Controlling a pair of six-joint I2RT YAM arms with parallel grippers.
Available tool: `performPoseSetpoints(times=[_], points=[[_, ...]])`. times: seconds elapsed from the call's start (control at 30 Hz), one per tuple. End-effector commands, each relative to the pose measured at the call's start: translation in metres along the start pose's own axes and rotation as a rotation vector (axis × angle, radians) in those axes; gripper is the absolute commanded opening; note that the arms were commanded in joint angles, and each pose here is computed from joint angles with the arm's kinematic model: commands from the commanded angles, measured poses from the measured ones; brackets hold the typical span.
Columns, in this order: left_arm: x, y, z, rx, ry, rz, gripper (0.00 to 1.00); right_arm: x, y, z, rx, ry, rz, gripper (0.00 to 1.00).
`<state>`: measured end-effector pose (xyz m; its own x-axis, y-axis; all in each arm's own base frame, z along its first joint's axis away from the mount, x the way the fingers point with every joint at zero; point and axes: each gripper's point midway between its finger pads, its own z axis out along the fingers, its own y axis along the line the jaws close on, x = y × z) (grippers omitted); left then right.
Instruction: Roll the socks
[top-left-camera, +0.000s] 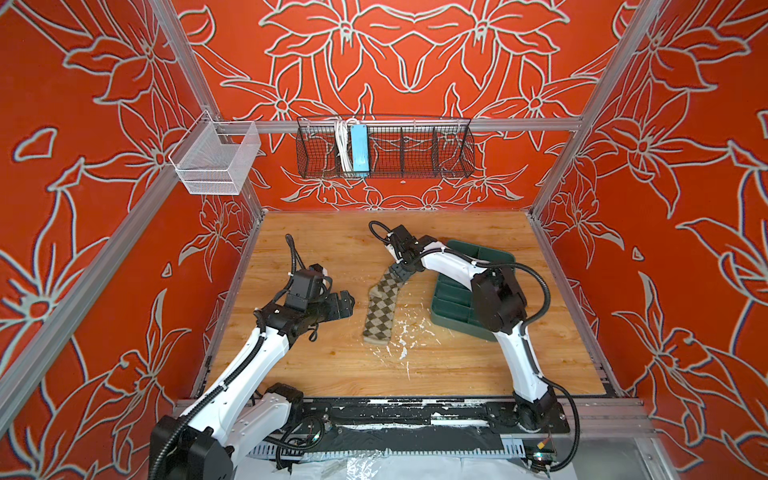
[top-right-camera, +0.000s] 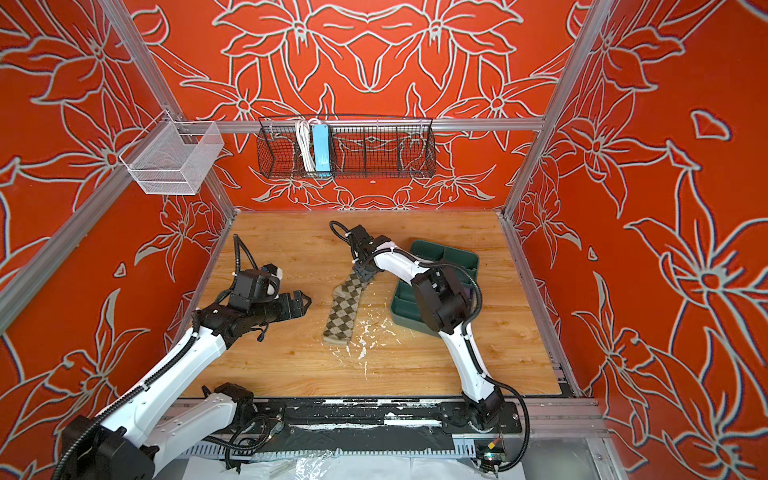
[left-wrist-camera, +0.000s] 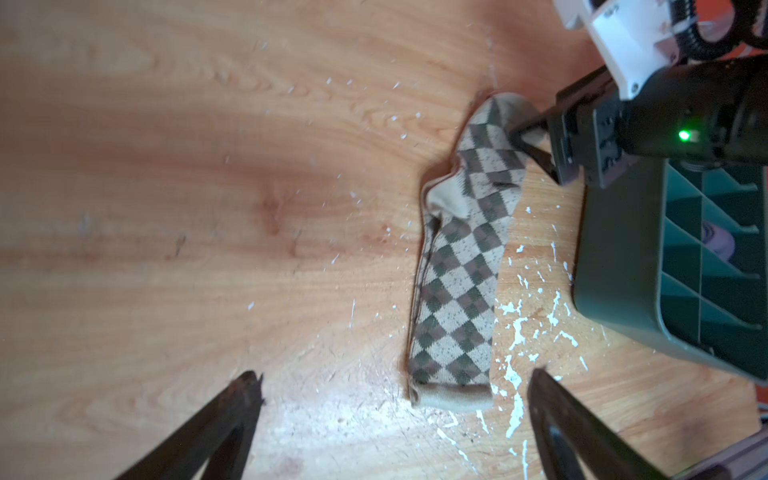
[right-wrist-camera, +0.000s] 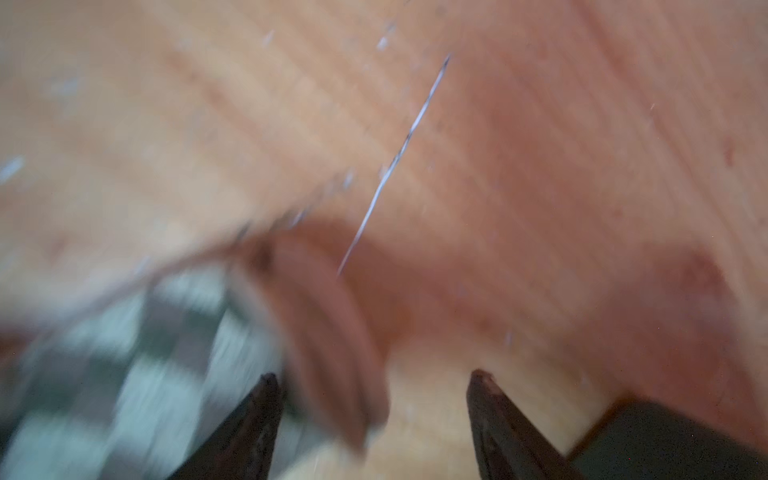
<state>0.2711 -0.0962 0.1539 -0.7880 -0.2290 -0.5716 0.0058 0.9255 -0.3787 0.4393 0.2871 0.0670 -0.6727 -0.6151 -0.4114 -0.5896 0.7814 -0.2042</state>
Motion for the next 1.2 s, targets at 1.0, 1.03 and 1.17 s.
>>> performPoseSetpoints(times=[1.0,1.03,1.17], points=[[0.040,-0.061,-0.081,0.225,-0.439,1.255,1.00,0.123,0.214,-0.067,-0.251,-0.585,-1.038,0.48],[0.040,-0.060,-0.082,0.222,-0.439,1.258,1.00,0.124,0.213,-0.064,-0.245,-0.570,-1.030,0.45],[0.041,-0.060,-0.084,0.220,-0.439,1.277,0.99,0.130,0.208,-0.048,-0.226,-0.496,-1.000,0.26]])
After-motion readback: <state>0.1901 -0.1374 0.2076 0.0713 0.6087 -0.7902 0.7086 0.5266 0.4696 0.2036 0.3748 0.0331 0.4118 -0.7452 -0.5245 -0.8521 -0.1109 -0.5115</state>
